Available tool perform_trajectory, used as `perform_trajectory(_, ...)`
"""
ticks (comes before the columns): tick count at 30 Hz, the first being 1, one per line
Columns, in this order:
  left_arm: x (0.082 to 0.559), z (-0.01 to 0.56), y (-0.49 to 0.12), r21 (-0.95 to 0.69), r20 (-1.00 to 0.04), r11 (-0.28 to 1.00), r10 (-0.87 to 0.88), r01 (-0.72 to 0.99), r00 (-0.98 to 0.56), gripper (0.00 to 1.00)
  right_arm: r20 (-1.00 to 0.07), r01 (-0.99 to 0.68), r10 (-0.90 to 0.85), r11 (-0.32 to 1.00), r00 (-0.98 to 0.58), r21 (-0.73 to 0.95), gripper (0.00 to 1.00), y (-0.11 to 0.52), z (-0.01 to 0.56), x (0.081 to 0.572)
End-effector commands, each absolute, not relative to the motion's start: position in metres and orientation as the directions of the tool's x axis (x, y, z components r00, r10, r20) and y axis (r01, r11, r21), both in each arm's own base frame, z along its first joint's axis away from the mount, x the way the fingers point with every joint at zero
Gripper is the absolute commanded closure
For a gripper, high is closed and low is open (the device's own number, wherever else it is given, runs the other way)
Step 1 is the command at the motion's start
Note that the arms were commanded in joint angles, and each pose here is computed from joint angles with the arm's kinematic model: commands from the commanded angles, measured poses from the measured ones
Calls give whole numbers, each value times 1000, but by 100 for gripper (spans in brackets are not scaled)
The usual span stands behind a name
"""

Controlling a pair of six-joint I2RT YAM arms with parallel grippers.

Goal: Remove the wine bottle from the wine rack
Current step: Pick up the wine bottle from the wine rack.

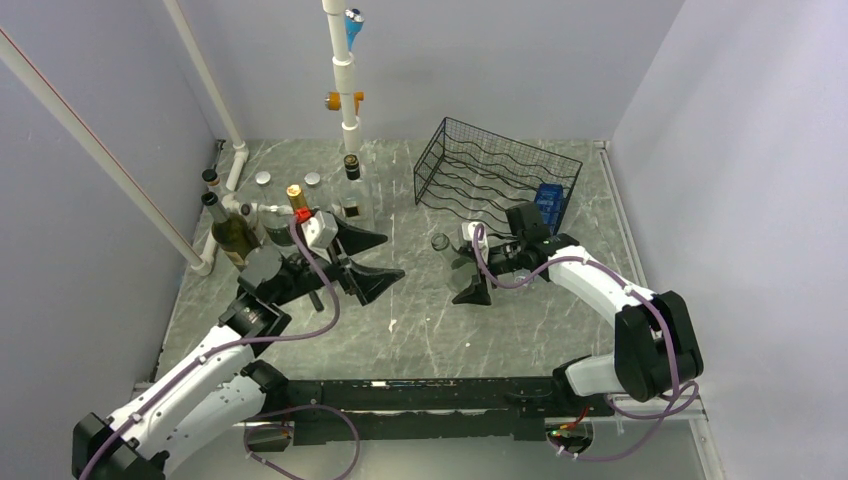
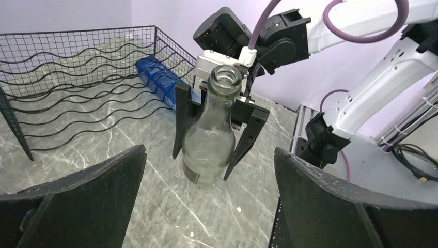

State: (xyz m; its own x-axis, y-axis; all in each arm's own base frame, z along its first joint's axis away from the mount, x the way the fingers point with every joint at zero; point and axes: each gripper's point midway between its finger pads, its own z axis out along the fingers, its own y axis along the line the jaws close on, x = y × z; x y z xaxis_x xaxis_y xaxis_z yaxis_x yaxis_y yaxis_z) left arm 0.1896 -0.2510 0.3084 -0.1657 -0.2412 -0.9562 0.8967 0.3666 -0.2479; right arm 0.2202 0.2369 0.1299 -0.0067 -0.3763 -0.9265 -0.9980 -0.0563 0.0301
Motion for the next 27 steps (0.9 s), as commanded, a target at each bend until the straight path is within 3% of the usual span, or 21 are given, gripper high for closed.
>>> perform_trajectory(1,186,322,-253,-86,-969,367,-246,926,7,0,-970,-988,-222,-138,97,-67,100,251,172,221)
perform_trajectory(17,199,309,-295,98,-968,399,-176,912,181,0,-977,-987,-201,-157,76,-44,99,251,175,217)
perform_trajectory(27,203,314,-336,59,-953,305,-266,950,144,4,-977,-985,-197,-164,77,-44,99,252,175,215)
